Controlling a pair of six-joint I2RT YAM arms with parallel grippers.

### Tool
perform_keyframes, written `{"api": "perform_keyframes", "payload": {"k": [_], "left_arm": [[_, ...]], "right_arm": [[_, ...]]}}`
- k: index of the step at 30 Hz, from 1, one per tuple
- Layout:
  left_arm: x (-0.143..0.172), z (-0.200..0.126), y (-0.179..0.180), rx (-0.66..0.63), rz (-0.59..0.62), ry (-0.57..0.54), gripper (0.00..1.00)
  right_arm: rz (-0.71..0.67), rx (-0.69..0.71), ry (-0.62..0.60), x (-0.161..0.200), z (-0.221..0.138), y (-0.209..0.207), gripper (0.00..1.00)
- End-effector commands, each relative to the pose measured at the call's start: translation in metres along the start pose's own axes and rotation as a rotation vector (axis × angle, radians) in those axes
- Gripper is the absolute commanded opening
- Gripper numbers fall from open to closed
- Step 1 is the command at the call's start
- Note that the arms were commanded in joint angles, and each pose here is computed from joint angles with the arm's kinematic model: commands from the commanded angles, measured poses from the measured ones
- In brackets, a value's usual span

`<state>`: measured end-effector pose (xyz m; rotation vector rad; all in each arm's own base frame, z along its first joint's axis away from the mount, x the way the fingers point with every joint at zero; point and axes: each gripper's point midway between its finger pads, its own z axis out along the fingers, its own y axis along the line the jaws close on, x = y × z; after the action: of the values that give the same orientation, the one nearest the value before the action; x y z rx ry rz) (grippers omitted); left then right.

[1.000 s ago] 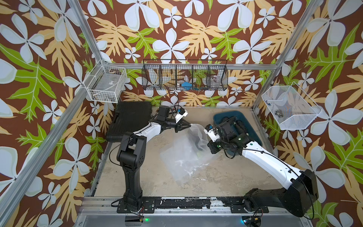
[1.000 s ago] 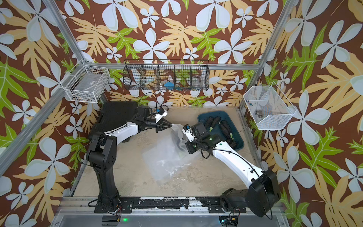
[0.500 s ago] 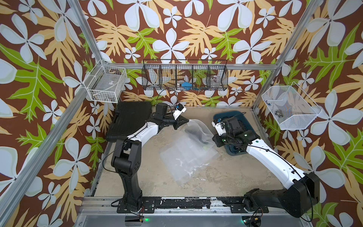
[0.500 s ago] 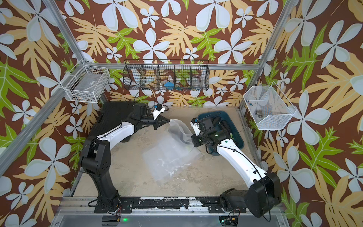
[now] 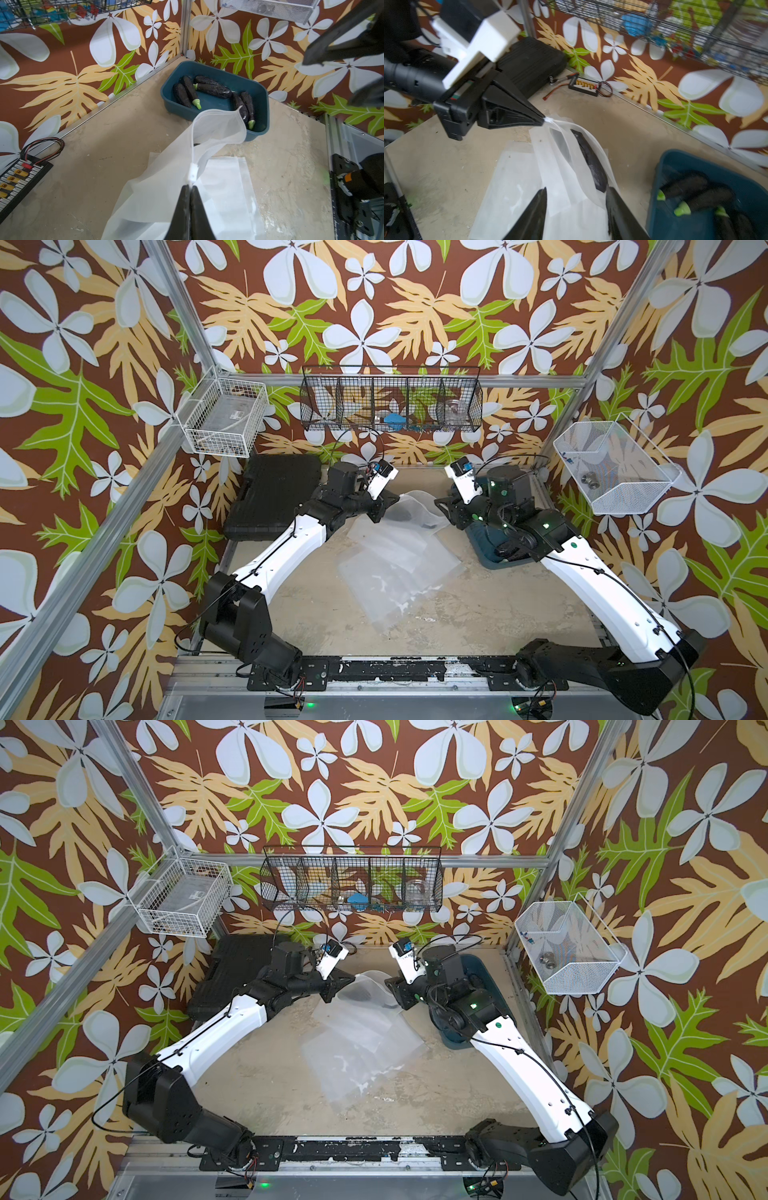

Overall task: Place the eggplant in a zip-top bag and seal the zipper
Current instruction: Adjust the zipper food storage bag at the center of the board, then zip the zipper on the zipper food storage bag.

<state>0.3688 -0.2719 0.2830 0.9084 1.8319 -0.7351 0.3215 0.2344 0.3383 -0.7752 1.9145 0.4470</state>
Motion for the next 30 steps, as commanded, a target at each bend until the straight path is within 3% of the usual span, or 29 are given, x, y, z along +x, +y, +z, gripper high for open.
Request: {"api": "perform_keyframes", "payload": {"k": [1, 11, 17, 30], "left_arm": [[0.007, -0.011, -0.012, 0.013, 0.013, 0.035, 0.0], [0.006, -0.036, -0.041, 0.09, 0.1, 0.026, 0.0], [0.002, -0.044, -0.054, 0.136, 0.123, 0.013, 0.0], [0.004, -0.049, -0.055, 0.122, 0.147, 0.01, 0.0]], "right_arm": [[-0.153, -0.093, -0.096, -0.02, 0.005, 0.022, 0.47], [-0.486, -0.274, -0.261, -0.019, -0.006, 0.062, 0.34], [-0.525, -0.289, -0.252, -0.028, 0.01, 0.064, 0.32], [-0.612, -0.332, -0.138, -0.005, 0.04, 0.076, 0.24]]}}
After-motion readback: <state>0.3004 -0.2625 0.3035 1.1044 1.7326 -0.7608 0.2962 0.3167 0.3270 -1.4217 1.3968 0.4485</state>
